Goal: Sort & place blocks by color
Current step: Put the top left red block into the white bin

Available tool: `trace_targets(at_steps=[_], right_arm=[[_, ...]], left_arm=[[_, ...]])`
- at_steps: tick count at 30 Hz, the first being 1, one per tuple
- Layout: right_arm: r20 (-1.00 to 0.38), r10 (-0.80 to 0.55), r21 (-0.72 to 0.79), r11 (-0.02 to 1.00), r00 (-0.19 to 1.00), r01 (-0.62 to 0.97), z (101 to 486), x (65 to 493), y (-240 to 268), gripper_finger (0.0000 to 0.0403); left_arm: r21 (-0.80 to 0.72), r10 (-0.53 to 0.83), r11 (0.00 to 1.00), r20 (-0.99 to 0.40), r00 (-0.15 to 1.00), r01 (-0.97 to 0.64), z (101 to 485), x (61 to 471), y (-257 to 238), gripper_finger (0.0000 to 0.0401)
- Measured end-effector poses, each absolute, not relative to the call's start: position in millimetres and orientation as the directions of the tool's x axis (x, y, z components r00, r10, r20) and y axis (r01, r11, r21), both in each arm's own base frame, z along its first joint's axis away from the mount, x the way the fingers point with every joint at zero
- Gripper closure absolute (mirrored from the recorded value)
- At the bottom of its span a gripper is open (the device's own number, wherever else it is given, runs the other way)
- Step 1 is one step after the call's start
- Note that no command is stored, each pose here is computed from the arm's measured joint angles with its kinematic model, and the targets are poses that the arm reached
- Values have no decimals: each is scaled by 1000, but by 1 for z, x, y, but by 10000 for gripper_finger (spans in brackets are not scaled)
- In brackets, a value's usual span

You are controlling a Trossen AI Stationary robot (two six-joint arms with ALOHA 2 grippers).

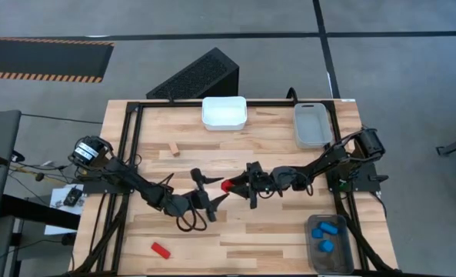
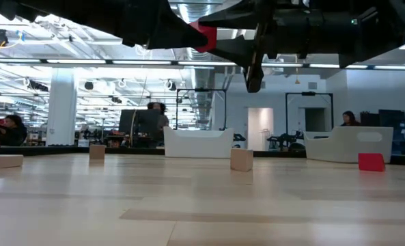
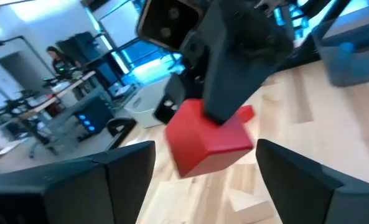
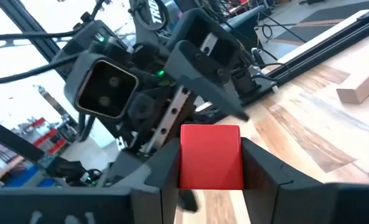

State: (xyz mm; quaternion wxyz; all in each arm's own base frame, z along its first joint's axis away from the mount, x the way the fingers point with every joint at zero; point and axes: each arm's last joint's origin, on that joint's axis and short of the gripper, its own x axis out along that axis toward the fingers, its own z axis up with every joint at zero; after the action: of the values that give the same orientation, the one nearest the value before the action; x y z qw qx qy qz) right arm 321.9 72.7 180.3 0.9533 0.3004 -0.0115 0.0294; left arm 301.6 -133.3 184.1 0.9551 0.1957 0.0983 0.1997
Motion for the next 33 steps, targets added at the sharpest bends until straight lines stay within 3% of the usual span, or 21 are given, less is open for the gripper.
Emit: trace_targets(at_steps=[11,15,19,28,33], right_arm=[[41,-22,616,788,999,-8,181,322,71,244],[42,-38,644,765,998,2,181,322,71,244],[50,-51,660,751,997,5,182,322,70,242],[73,-69,665,747,995,3,184,322,70,245],[75,-68,665,747,995,1,184,321,70,244]], left_arm=[[383,450,842,-111,886,-379,184,304,-127,235],[374,460,840,-110,881,-392,184,304,-125,250],[358,475,837,-99,874,-414,185,305,-125,237],[323,481,839,-59,875,-439,191,308,-120,164],[303,476,847,-63,877,-438,191,309,-117,161]])
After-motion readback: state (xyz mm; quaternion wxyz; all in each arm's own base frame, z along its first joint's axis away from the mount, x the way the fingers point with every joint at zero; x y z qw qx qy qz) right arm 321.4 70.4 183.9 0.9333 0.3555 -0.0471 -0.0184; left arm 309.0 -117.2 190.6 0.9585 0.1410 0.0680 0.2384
